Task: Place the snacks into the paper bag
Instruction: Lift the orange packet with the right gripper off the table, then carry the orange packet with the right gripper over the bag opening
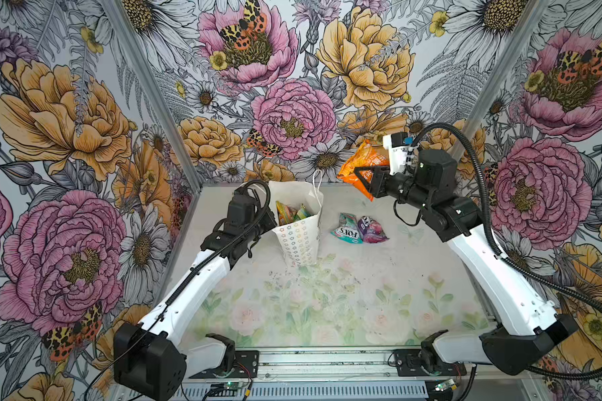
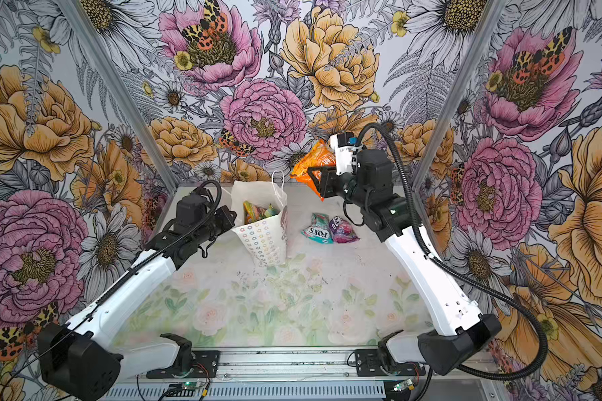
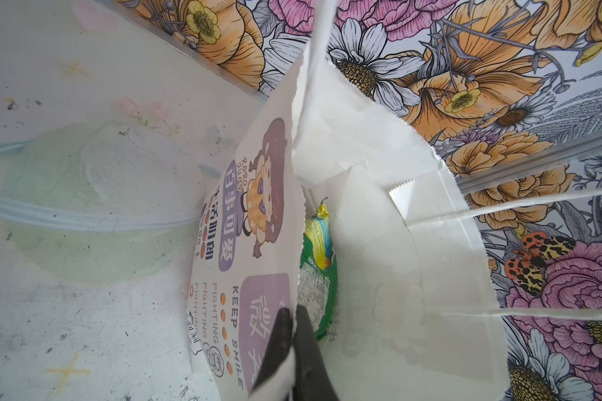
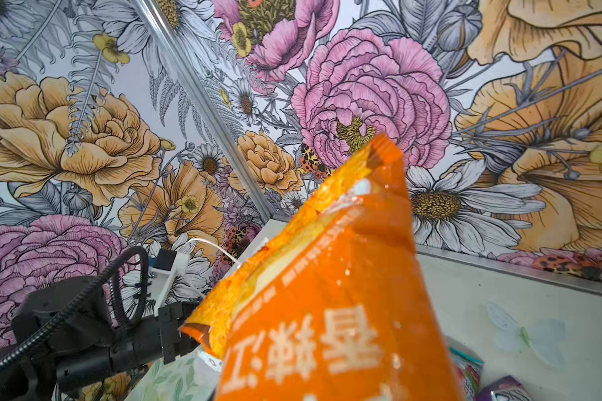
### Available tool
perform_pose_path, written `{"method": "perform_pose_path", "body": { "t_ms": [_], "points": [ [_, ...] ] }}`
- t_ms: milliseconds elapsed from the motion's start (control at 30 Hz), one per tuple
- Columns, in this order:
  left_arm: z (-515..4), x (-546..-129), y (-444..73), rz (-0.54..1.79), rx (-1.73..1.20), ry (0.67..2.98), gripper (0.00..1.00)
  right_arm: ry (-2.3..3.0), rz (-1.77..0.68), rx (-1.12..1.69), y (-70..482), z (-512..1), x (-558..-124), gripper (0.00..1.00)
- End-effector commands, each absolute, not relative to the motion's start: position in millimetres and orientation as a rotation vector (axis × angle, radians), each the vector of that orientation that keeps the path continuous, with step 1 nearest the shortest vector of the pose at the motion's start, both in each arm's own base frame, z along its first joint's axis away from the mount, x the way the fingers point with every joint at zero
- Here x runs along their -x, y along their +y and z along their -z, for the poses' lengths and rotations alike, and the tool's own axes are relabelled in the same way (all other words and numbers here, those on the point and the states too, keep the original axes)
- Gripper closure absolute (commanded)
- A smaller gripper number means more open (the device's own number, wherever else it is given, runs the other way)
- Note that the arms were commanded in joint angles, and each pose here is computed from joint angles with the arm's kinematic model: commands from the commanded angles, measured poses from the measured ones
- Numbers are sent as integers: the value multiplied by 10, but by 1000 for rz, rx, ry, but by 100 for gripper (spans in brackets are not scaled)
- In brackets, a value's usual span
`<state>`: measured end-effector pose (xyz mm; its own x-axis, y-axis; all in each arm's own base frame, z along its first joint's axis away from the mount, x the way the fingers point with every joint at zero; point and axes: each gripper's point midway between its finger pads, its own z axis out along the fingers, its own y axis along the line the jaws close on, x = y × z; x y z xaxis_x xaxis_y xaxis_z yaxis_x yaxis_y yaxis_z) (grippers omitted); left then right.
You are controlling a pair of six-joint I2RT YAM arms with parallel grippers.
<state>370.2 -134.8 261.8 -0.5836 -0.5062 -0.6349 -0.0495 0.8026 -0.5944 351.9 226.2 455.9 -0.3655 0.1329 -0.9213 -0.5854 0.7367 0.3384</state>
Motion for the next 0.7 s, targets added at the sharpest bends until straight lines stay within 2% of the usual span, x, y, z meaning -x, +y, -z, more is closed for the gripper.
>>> {"method": "perform_pose_path", "body": {
  "t_ms": [0,333,667],
  "points": [
    [-2724,-3657,-1317,692,404,2087,100,1704,-731,421,2398,-4809,-3468,90],
    [-2731,-3648,-1284,685,411,2081,100,1668,-737,573,3043,-4820,-3338,91],
    [-2730,-3656,-1280,685,413,2082,100,1719,-706,643,3546,-4496,-3483,92]
  ]
}}
